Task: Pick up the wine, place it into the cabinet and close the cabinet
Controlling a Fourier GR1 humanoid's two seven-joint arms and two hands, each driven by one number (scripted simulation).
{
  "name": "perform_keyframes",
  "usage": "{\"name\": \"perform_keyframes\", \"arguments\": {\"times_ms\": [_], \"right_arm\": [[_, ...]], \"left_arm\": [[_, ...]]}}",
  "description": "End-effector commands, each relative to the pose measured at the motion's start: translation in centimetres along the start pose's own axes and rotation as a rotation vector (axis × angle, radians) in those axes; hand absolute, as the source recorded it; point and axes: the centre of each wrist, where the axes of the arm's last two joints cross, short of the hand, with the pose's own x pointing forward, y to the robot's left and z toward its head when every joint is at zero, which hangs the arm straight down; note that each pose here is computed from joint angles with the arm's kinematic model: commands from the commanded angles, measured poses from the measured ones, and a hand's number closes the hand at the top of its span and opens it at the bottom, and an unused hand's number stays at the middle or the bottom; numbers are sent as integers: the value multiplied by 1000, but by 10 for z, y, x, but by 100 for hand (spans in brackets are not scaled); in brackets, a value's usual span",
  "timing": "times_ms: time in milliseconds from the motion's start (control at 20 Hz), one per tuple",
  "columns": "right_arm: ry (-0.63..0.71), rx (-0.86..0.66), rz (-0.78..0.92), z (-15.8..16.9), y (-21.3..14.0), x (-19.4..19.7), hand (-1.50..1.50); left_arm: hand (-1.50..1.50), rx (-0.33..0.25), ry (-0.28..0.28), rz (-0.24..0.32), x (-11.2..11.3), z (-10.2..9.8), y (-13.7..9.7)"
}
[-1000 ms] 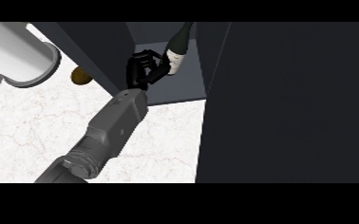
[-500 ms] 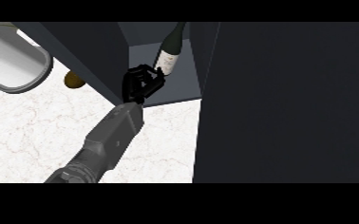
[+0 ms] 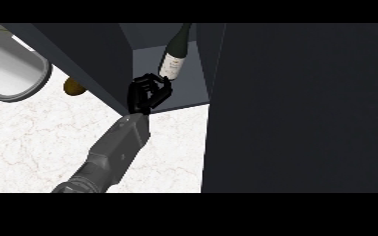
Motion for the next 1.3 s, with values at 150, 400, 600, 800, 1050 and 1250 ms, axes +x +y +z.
{"name": "perform_keyframes", "arguments": {"times_ms": [150,400,600,800,1050,1250], "right_arm": [[3,24,-3,2,-3,-1,-150],[9,-5,-14,6,-2,-8,-150],[-13,26,-20,-2,-1,-5,-150],[-6,-9,-3,0,-10,0,-150],[9,-12,-5,9,-10,-5,-150],[10,-19,6,7,-16,-7,-150]], "left_arm": [[150,7,-10,-6,13,-8,-12],[150,7,-47,-1,24,-14,-21],[150,22,-66,-7,43,-23,-36],[150,28,-47,17,62,-32,-50],[150,16,-58,-10,71,-36,-57],[150,27,-47,-11,79,-40,-62]]}}
